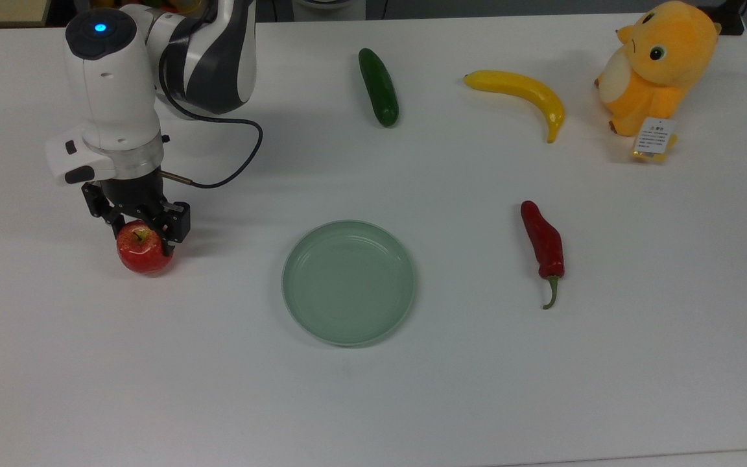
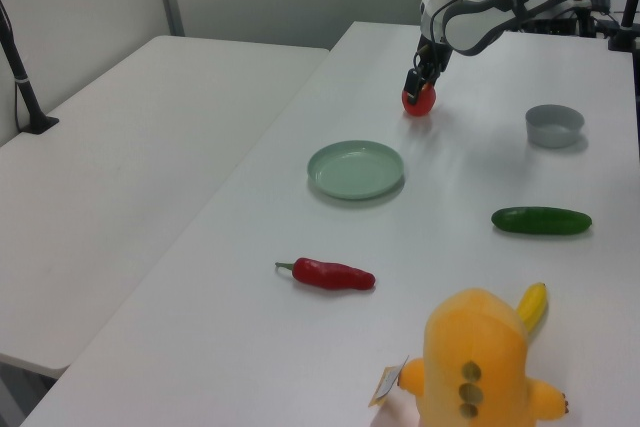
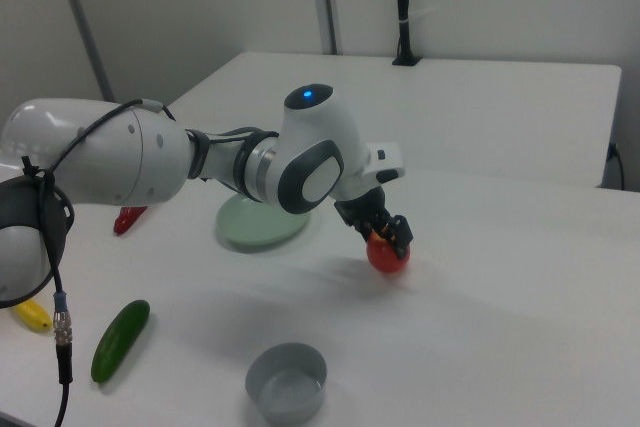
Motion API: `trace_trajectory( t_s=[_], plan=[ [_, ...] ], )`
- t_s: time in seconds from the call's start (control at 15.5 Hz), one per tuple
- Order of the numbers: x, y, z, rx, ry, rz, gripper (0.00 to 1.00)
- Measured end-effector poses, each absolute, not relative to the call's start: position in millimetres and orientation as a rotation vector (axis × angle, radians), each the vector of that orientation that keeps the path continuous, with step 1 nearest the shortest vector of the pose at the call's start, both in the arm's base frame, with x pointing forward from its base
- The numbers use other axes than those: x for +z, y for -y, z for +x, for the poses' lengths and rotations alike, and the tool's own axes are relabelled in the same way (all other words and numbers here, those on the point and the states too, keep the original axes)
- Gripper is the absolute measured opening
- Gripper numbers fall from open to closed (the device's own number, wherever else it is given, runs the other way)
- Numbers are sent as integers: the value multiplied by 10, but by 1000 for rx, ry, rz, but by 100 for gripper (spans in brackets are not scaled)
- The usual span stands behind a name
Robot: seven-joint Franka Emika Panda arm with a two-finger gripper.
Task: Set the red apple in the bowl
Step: 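Lift the apple and carry it over the grey metal bowl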
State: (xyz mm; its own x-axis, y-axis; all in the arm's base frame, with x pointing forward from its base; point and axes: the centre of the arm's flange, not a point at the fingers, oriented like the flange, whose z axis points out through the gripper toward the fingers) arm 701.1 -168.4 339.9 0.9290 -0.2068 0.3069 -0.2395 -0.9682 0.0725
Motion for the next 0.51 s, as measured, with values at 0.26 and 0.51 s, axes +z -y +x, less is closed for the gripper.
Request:
trace_trajectory(
  t_s=[0.26, 0.51],
  plan=[
    [3806, 1744, 6946, 536, 365, 2968, 74],
    [4264, 1695, 6479, 499, 324, 2990, 74]
  ],
)
